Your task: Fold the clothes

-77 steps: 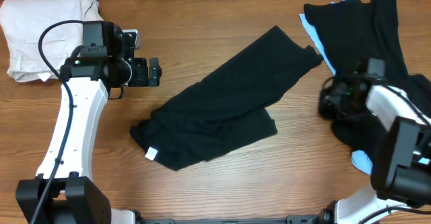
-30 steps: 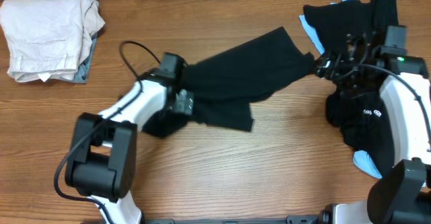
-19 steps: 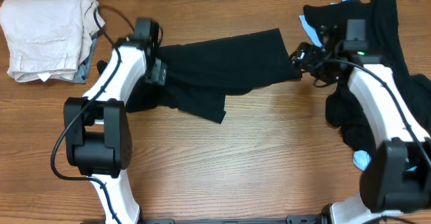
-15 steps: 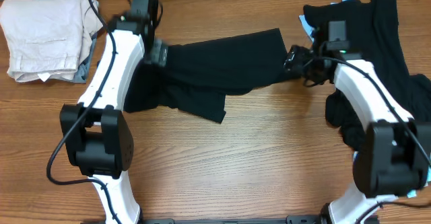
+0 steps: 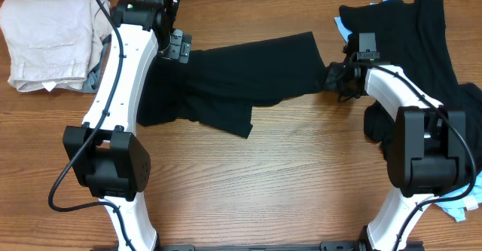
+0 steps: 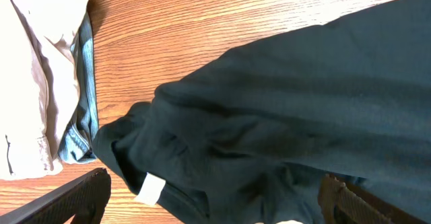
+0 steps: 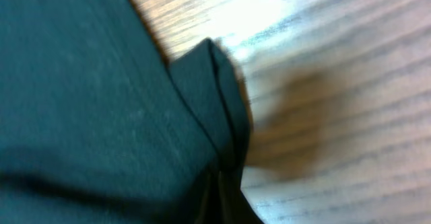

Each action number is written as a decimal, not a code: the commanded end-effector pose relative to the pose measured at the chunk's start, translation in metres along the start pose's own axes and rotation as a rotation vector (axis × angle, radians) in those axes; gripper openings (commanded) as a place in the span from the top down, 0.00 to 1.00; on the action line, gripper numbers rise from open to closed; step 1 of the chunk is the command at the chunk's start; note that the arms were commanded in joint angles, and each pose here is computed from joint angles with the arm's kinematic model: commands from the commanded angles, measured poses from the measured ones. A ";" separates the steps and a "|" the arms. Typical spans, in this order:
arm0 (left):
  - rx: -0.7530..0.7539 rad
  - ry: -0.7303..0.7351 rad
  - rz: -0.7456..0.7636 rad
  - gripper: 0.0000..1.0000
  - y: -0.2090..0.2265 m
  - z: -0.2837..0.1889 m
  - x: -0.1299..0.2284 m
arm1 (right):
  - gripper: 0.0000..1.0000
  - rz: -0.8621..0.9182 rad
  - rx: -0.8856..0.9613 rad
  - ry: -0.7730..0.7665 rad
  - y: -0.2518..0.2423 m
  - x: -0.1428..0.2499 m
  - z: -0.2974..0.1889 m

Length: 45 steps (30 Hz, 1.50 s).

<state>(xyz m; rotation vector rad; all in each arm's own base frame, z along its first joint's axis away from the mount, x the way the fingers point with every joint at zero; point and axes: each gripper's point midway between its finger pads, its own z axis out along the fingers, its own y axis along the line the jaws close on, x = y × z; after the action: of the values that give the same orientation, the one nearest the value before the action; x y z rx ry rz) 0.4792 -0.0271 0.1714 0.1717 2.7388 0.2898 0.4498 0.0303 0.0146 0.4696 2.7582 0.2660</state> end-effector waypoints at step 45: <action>0.073 -0.054 0.086 0.00 -0.013 -0.010 -0.012 | 0.94 0.151 -0.160 0.069 0.029 0.030 -0.120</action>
<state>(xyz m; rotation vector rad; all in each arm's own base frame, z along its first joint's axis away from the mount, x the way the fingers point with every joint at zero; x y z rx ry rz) 0.4833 -0.0385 0.1719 0.2917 2.7211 0.2216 0.4090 0.0527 0.1072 0.5941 2.7194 0.5359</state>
